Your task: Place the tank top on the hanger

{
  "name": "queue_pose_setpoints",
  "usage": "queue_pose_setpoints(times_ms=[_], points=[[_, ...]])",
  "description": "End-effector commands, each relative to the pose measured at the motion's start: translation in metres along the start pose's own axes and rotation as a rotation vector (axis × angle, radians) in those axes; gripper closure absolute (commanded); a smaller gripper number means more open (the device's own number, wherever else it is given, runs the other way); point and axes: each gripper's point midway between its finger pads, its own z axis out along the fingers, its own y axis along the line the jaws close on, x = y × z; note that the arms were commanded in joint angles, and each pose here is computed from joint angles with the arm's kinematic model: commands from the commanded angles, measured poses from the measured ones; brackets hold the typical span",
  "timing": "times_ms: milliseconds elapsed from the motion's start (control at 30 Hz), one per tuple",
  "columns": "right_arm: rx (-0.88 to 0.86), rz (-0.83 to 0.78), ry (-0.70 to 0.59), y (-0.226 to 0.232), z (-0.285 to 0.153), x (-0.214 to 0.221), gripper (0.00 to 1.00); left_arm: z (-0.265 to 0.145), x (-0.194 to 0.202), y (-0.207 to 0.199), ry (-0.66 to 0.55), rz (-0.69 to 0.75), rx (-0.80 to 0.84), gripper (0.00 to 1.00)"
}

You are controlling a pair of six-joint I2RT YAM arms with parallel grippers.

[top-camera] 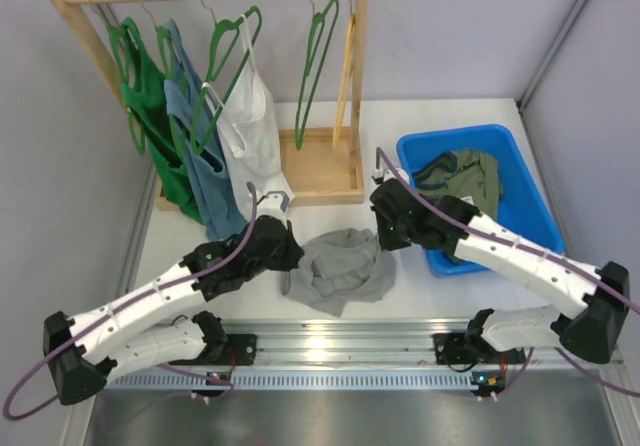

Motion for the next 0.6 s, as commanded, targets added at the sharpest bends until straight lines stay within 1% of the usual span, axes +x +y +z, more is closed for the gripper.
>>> queue_pose_setpoints(times_ms=[0,33,67,100,167,267,333,367,400,433,467,500,533,567], points=[[-0.077,0.029,0.000,0.015,0.036,-0.016,1.00,0.024,-0.023,-0.006,-0.082,-0.054,0.036,1.00],[-0.074,0.033,0.012,0.014,0.044,-0.015,1.00,0.030,-0.028,0.005,-0.093,-0.074,0.012,1.00],[-0.062,0.036,0.041,0.013,0.056,-0.012,1.00,0.037,-0.020,0.012,-0.063,-0.082,0.008,1.00],[-0.061,0.035,0.039,0.014,0.061,-0.015,1.00,0.041,-0.024,0.015,-0.073,-0.096,0.013,1.00],[-0.033,0.031,0.060,0.011,0.071,-0.012,1.00,0.050,-0.024,0.035,-0.070,-0.117,-0.041,1.00],[-0.023,0.027,0.075,0.010,0.077,-0.008,1.00,0.056,-0.020,0.046,-0.052,-0.124,-0.056,1.00],[-0.020,0.030,0.084,0.008,0.078,-0.003,0.99,0.058,-0.017,0.043,-0.034,-0.116,-0.026,0.99],[-0.022,0.034,0.073,0.008,0.075,-0.004,0.94,0.058,-0.014,0.041,-0.024,-0.113,-0.010,0.95],[-0.018,0.036,0.075,0.005,0.074,-0.001,0.92,0.057,-0.012,0.037,-0.014,-0.113,0.011,0.90],[-0.016,0.040,0.068,0.004,0.073,-0.002,0.89,0.056,-0.011,0.036,-0.010,-0.109,0.019,0.79],[-0.020,0.041,0.056,0.003,0.069,-0.003,0.83,0.054,-0.012,0.036,-0.012,-0.109,0.023,0.73],[-0.022,0.042,0.052,0.003,0.067,-0.003,0.80,0.051,-0.013,0.035,-0.016,-0.108,0.028,0.69],[-0.030,0.044,0.047,0.004,0.065,-0.004,0.77,0.050,-0.015,0.036,-0.023,-0.105,0.024,0.62],[-0.041,0.044,0.036,0.005,0.060,-0.006,0.71,0.044,-0.017,0.035,-0.029,-0.103,0.022,0.60]])
